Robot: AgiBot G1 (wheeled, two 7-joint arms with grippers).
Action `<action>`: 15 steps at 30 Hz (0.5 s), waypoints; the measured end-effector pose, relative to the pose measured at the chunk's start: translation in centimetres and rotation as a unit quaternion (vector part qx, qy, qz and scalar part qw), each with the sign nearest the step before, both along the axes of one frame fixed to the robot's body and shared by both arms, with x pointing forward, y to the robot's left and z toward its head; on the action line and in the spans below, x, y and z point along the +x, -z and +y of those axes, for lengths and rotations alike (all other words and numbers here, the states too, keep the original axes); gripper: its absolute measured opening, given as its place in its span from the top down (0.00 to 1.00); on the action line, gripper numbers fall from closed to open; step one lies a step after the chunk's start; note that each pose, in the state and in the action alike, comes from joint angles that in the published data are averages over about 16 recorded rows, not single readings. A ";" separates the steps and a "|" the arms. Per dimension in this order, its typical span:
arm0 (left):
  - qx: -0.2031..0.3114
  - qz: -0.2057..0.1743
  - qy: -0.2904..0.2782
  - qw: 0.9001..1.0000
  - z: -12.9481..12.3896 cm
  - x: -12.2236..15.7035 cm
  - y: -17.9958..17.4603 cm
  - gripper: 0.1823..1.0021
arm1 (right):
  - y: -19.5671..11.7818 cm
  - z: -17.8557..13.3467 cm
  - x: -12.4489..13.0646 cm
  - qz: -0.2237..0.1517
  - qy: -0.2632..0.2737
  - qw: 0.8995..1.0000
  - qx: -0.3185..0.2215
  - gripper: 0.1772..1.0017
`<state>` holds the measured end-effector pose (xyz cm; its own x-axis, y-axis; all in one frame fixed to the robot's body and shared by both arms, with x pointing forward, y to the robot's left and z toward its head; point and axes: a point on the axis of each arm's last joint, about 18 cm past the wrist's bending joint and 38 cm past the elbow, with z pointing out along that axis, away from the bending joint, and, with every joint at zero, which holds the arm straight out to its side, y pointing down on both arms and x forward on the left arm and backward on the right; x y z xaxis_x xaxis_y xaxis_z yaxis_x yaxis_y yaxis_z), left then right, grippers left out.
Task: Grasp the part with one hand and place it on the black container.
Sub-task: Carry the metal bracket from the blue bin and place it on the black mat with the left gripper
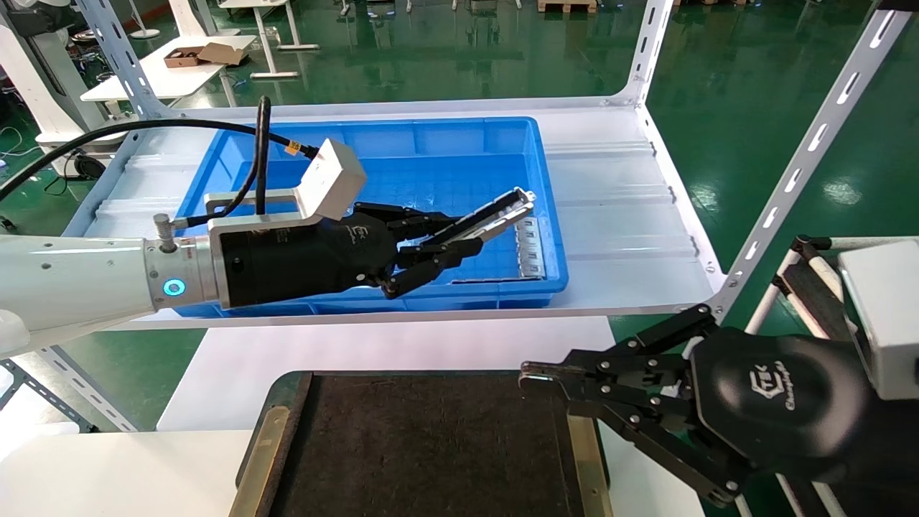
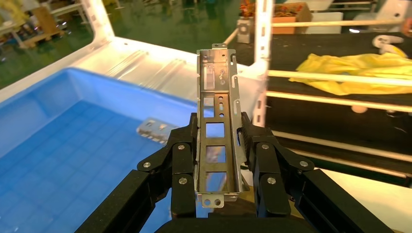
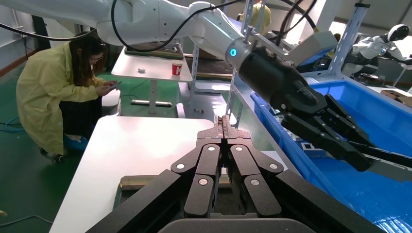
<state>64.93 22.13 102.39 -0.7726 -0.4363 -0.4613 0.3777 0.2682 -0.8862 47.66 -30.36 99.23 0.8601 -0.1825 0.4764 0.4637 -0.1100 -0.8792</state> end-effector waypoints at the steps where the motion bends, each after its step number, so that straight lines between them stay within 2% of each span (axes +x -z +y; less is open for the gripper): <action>1: 0.003 0.000 0.004 1.000 0.1 -0.5 0.2 0.79 | 0.0 0.0 0.0 0.000 0.000 1.000 0.000 0.98; 8: 0.026 0.009 0.026 0.999 0.9 -3.7 2.3 0.79 | 0.0 0.0 0.0 0.000 0.000 1.000 0.000 0.98; 15: 0.048 0.035 0.031 0.998 1.6 -6.4 5.9 0.79 | 0.0 0.0 0.0 0.000 0.000 1.000 0.000 0.98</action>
